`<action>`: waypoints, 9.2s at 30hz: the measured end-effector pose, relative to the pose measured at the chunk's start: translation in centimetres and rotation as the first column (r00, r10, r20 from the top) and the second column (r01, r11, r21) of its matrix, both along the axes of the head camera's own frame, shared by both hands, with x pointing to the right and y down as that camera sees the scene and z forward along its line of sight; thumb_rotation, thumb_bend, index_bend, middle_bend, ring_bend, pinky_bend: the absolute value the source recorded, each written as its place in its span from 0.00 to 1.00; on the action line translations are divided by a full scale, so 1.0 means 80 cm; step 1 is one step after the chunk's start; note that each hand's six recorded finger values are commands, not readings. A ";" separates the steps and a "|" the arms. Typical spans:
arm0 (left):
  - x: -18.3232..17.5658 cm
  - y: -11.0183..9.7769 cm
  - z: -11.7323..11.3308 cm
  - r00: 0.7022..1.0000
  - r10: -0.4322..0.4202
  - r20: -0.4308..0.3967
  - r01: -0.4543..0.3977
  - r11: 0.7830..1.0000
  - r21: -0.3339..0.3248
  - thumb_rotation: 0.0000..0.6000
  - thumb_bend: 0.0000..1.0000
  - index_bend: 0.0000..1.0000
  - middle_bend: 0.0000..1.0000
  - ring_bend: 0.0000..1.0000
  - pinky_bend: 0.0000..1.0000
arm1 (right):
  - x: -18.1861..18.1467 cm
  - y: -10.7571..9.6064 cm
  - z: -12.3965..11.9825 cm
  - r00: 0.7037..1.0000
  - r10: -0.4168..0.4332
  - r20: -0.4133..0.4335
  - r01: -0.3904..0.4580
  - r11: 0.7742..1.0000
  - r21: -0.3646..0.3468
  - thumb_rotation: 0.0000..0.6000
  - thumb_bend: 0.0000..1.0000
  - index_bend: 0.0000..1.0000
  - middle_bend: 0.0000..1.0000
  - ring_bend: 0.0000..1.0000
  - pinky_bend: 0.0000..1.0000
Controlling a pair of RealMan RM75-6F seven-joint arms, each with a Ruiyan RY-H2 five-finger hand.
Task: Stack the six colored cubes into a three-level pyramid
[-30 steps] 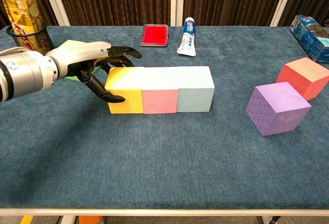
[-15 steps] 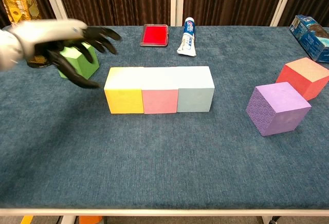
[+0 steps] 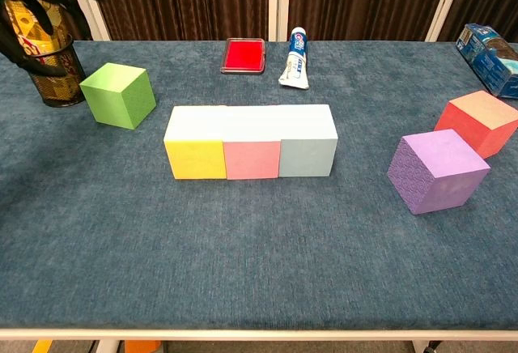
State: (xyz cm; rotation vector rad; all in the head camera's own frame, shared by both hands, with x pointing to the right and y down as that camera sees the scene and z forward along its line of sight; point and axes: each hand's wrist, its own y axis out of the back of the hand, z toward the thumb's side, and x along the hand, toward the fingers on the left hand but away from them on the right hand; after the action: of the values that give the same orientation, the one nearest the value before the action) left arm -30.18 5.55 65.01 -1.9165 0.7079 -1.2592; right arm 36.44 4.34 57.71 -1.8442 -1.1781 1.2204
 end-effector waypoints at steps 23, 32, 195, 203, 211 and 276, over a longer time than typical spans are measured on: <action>0.003 -0.043 0.094 0.964 0.256 0.076 -0.251 0.965 -0.071 1.00 0.19 0.07 0.16 0.00 0.24 | 0.006 0.005 -0.018 0.999 0.042 -0.025 -0.042 0.999 0.007 1.00 0.00 0.00 0.01 0.00 0.00; 0.006 -0.046 0.084 0.962 0.265 0.060 -0.261 0.963 -0.072 1.00 0.19 0.07 0.16 0.00 0.24 | 0.004 0.004 -0.006 0.999 0.041 -0.036 -0.042 0.999 -0.013 1.00 0.00 0.00 0.01 0.00 0.00; 0.266 0.059 -0.050 0.999 0.040 0.030 -0.033 0.978 -0.208 1.00 0.26 0.09 0.11 0.00 0.15 | 0.089 0.013 -0.019 0.996 0.074 0.057 -0.074 0.997 0.002 1.00 0.00 0.00 0.02 0.00 0.00; 0.261 0.054 -0.043 0.994 0.104 0.024 -0.098 0.981 -0.169 1.00 0.26 0.10 0.22 0.00 0.14 | 0.091 0.013 -0.018 0.995 0.079 0.055 -0.079 0.997 -0.003 1.00 0.00 0.00 0.02 0.00 0.00; 0.253 0.050 -0.036 0.995 0.088 0.037 -0.080 0.981 -0.177 1.00 0.26 0.11 0.32 0.00 0.14 | 0.092 0.014 -0.015 0.995 0.083 0.052 -0.082 0.997 -0.011 1.00 0.00 0.00 0.02 0.00 0.00; 0.253 0.060 -0.039 0.990 -0.065 0.122 0.085 0.984 -0.158 1.00 0.26 0.14 0.53 0.14 0.11 | 0.099 0.016 -0.006 0.995 0.091 0.044 -0.090 0.995 -0.030 1.00 0.01 0.00 0.02 0.00 0.00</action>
State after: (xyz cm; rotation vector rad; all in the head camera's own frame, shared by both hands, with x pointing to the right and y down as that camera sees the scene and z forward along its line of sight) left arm -9.91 10.32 61.92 -1.9420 0.6389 -1.5040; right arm 44.34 5.58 57.24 -1.8652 -1.2883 1.2565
